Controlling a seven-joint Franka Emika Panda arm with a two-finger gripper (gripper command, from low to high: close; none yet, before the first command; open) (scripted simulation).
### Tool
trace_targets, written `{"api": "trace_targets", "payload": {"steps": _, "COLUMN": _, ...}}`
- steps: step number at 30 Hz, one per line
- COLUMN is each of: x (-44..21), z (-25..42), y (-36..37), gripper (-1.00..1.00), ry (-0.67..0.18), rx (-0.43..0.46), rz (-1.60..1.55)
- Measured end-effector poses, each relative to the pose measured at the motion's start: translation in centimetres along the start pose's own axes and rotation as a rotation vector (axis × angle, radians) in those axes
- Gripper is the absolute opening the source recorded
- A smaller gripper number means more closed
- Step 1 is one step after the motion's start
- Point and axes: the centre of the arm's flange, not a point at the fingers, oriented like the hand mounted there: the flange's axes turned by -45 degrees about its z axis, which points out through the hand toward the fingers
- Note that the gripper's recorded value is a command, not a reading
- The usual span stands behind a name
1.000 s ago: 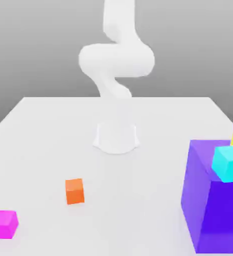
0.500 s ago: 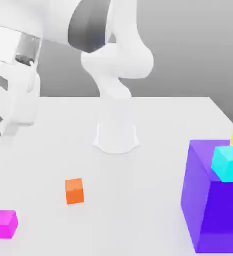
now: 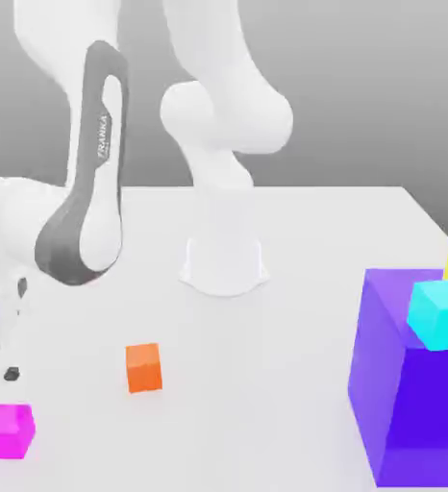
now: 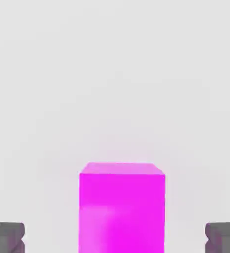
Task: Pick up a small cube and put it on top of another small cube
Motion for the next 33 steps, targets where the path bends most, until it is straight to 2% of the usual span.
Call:
{"api": "trace_targets", "payload": {"steps": 1, "x": 0.0, "z": 0.9, "y": 0.1, "gripper": -1.0, "ry": 0.0, "rx": -0.001, "rz": 0.0}}
{"api": "trace_targets", "payload": {"steps": 8, "x": 0.0, "z": 0.8, "y": 0.0, "gripper": -1.0, "ry": 0.0, "rx": 0.001, "rz": 0.002}}
{"api": "trace_targets", "payload": {"steps": 13, "x": -0.9, "z": -5.6, "y": -0.9, "gripper": -1.0, "ry": 0.003, "rx": 0.002, "rz": 0.002}}
{"api": "trace_targets", "payload": {"steps": 19, "x": -14.9, "z": -16.1, "y": -8.7, "gripper": -1.0, "ry": 0.014, "rx": 0.022, "rz": 0.001}}
{"api": "trace_targets", "payload": {"steps": 22, "x": -25.9, "z": -20.6, "y": -10.1, "gripper": -1.0, "ry": 0.01, "rx": 0.028, "rz": -0.062}}
{"api": "trace_targets", "payload": {"steps": 28, "x": -48.6, "z": -29.4, "y": -4.6, "gripper": -1.0, "ry": -0.001, "rx": 0.01, "rz": -0.146}}
{"api": "trace_targets", "payload": {"steps": 31, "x": -51.0, "z": -27.4, "y": -3.2, "gripper": -1.0, "ry": 0.002, "rx": 0.002, "rz": -0.112}}
{"api": "trace_targets", "payload": {"steps": 32, "x": -51.1, "z": -26.2, "y": -3.1, "gripper": 1.0, "ry": 0.001, "rx": 0.002, "rz": -0.108}}
{"api": "trace_targets", "payload": {"steps": 33, "x": -51.1, "z": -26.2, "y": -3.1, "gripper": 1.0, "ry": 0.001, "rx": 0.002, "rz": -0.108}}
